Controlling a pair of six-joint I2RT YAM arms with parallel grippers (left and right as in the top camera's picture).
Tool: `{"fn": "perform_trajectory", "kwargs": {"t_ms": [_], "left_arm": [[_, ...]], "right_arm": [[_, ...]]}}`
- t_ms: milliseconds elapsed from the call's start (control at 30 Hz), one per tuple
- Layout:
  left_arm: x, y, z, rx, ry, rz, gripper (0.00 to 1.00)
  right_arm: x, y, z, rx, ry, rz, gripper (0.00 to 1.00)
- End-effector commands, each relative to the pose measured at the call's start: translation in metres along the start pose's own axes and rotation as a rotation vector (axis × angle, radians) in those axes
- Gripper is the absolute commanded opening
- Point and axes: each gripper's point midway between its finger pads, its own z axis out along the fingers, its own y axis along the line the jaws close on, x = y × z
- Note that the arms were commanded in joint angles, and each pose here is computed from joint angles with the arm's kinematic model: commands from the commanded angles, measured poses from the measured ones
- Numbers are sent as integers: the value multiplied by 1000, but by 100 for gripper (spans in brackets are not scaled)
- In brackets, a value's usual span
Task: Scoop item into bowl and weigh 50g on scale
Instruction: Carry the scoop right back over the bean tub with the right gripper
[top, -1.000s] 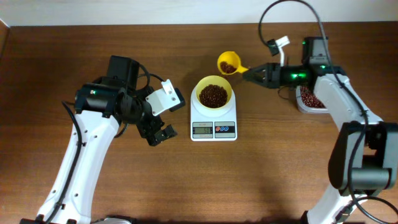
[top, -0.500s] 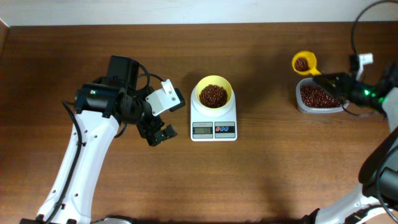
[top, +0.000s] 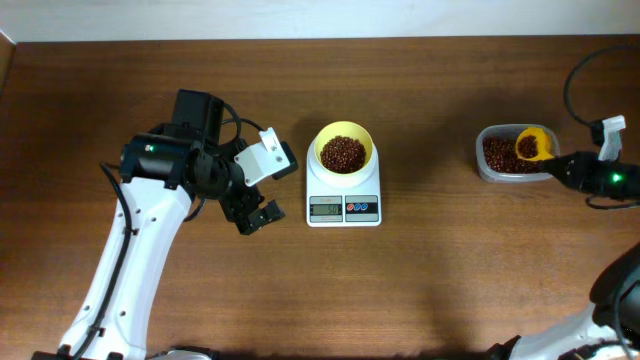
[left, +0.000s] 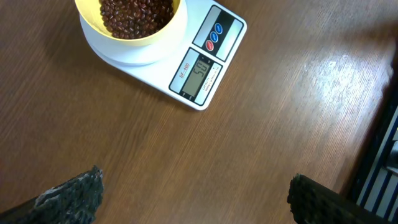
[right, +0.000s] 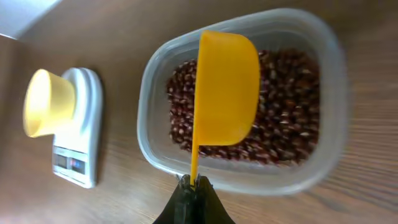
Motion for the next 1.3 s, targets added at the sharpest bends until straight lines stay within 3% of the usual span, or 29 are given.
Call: {"fn": "perform_trajectory", "kwargs": {"t_ms": [0,233,367,767,1067,1267], "left_arm": [[1,-1,1,9,-5,8,99],[1,-1,1,9,-5,8,99],[1,-1,1,9,-5,8,99],[1,-1,1,9,-5,8,99],[1,-1,1,9,-5,8,99],[1,-1,1,9,-5,8,99]], "right_arm": [[-20,16,-34,119,-50,-136,4],[-15,32,-10,252,90,-251,4],[-6,17,-4,463,207,-257,4],[-7,6,-9,568,200,-160,4],[-33,25,-16,567,124,-212,4],[-26,43,-12,541,152,-228,4]]}}
